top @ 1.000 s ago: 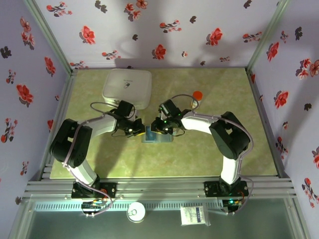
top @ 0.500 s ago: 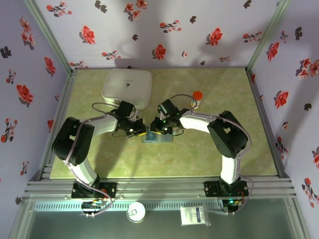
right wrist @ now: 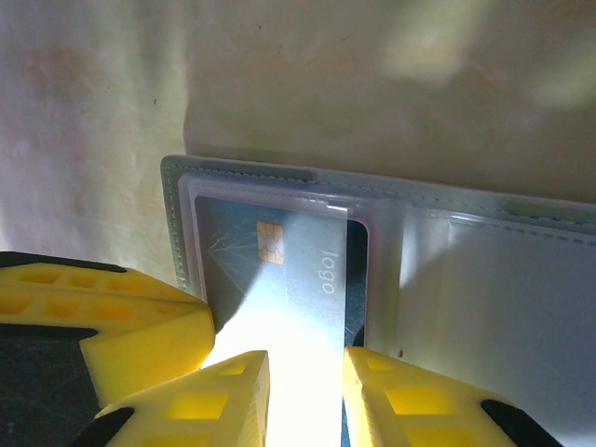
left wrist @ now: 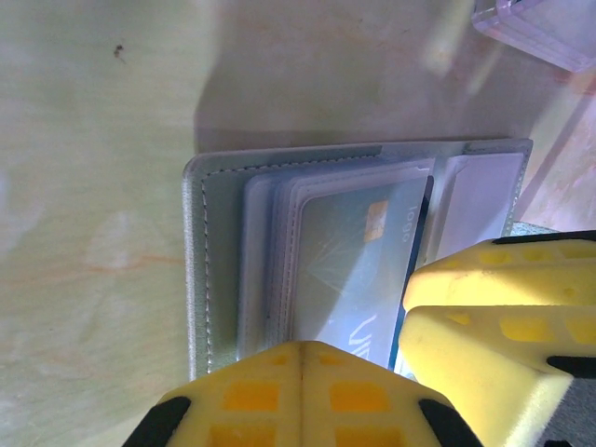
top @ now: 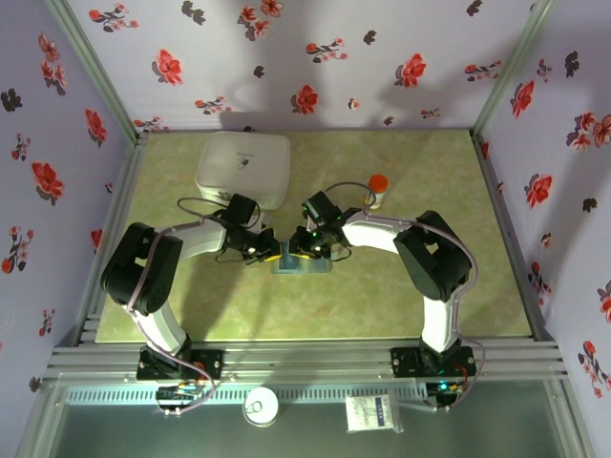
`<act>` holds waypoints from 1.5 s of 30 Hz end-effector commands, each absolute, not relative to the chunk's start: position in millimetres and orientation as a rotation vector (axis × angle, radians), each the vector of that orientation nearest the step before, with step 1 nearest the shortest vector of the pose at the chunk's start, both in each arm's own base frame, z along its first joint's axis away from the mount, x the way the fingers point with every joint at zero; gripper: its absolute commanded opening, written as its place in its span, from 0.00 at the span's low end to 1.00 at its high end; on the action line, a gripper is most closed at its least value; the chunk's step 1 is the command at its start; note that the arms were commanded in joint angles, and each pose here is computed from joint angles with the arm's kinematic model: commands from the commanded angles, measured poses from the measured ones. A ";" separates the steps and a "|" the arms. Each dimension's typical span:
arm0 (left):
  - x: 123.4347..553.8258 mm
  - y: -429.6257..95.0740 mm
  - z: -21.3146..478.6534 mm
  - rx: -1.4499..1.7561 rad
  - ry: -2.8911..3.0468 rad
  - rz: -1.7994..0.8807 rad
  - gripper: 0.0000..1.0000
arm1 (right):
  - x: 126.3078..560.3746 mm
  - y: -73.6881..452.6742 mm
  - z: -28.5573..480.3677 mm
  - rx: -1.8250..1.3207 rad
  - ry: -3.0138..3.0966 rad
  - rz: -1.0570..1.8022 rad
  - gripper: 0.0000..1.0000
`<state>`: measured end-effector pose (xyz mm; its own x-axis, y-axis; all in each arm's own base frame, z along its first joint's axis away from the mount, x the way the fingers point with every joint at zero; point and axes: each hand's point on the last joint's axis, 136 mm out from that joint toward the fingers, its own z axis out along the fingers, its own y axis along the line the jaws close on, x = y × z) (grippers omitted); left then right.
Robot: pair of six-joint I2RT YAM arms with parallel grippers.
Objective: Take the credit cards out of the card holder
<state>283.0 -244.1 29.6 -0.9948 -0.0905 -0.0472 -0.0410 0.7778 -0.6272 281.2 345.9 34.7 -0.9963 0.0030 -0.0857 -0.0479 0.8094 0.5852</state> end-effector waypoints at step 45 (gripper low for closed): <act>281.1 -230.3 27.5 -0.114 2.927 -0.934 0.00 | 281.1 327.3 28.4 -0.011 2.899 0.866 0.28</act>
<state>279.6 -234.2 27.2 -0.9939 -0.1055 -0.0311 -0.0665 0.8013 -0.5945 283.5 342.1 32.7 -0.9937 0.0196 -0.1106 -0.0505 0.8015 0.5959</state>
